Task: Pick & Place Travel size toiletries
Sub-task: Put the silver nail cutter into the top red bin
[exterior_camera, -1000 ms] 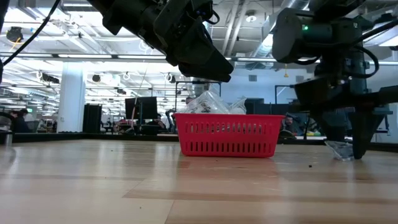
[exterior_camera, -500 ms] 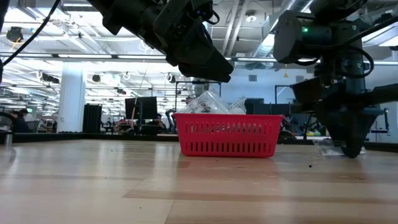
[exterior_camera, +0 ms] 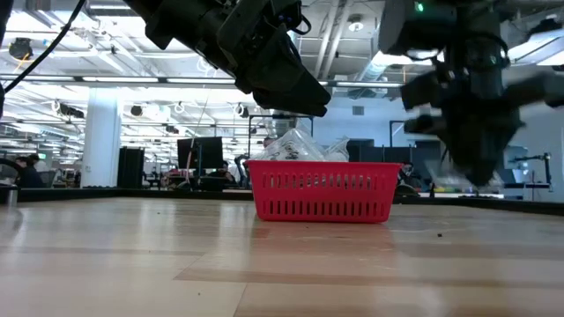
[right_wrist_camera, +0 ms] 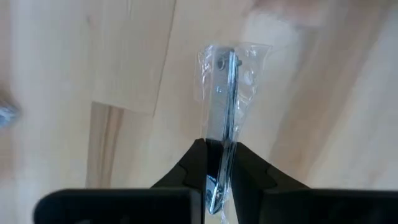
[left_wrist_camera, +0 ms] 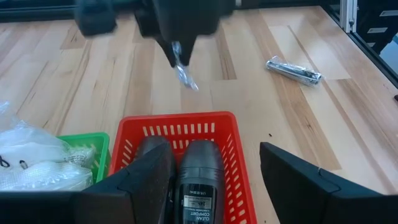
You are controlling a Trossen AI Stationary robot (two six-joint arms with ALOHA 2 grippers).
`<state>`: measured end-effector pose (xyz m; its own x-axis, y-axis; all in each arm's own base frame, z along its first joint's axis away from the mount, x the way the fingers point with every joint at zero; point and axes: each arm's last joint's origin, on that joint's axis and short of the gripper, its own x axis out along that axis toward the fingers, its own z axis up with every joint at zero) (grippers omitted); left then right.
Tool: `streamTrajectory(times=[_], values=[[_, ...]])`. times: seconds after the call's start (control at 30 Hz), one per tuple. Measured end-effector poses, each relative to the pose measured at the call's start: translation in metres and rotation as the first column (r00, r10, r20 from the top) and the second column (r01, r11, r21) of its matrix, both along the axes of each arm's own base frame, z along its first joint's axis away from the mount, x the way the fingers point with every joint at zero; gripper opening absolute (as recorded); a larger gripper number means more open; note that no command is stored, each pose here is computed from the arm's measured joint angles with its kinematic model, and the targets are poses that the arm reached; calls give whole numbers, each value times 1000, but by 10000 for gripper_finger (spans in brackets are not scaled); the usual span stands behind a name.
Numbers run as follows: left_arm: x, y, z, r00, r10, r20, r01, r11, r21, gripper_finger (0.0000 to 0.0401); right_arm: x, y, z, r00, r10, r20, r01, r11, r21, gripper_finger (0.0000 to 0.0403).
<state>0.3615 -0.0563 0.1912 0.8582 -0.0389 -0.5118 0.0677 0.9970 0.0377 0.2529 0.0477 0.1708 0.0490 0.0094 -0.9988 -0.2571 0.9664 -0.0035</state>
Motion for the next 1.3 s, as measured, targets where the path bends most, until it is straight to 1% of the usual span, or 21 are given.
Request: streamTrajectory(times=[0.1,0.27,0.33,0.47,0.57,0.7,0.73,0.8,0.9,1.07,1.13,1.23,1.3], values=[[0,0,0,1000,0,0,0,1000,0,237,-1,-4,19,999,-14,46,14,1000,6,34],[0,0,0,1000,0,0,0,1000,0,237,1,-14,54,982,-49,181,51,999,-5,34],[0,0,0,1000,0,0,0,1000,0,237,2,-19,66,970,-69,233,77,997,-26,34],[0,0,0,1000,1,-1,-1,1000,1,237,6,-31,83,950,-105,294,122,992,-40,34],[-4,1,6,1000,8,-6,-8,1000,16,237,11,-43,91,936,-119,330,147,987,-61,34],[-16,5,21,997,70,-24,-69,996,58,237,23,-63,95,907,-157,392,202,976,-77,34],[-21,6,26,996,85,-34,-83,994,72,237,28,-68,95,895,-162,416,212,974,-78,34],[-28,9,34,995,101,-2,-101,992,76,237,30,-79,93,892,-175,418,230,969,-87,34],[-47,17,33,990,141,-7,-139,986,95,237,38,-95,95,862,-187,472,260,961,-94,34],[-84,30,32,978,208,21,-209,977,51,237,40,-121,97,819,-209,534,311,944,-108,34],[-101,34,29,972,235,18,-236,971,44,237,42,-130,100,790,-213,575,333,936,-110,34],[-120,37,30,964,258,62,-260,965,28,237,43,-144,104,741,-232,630,376,921,-103,34],[-129,38,29,957,275,89,-278,961,19,237,42,-153,106,724,-235,649,382,919,-94,34]])
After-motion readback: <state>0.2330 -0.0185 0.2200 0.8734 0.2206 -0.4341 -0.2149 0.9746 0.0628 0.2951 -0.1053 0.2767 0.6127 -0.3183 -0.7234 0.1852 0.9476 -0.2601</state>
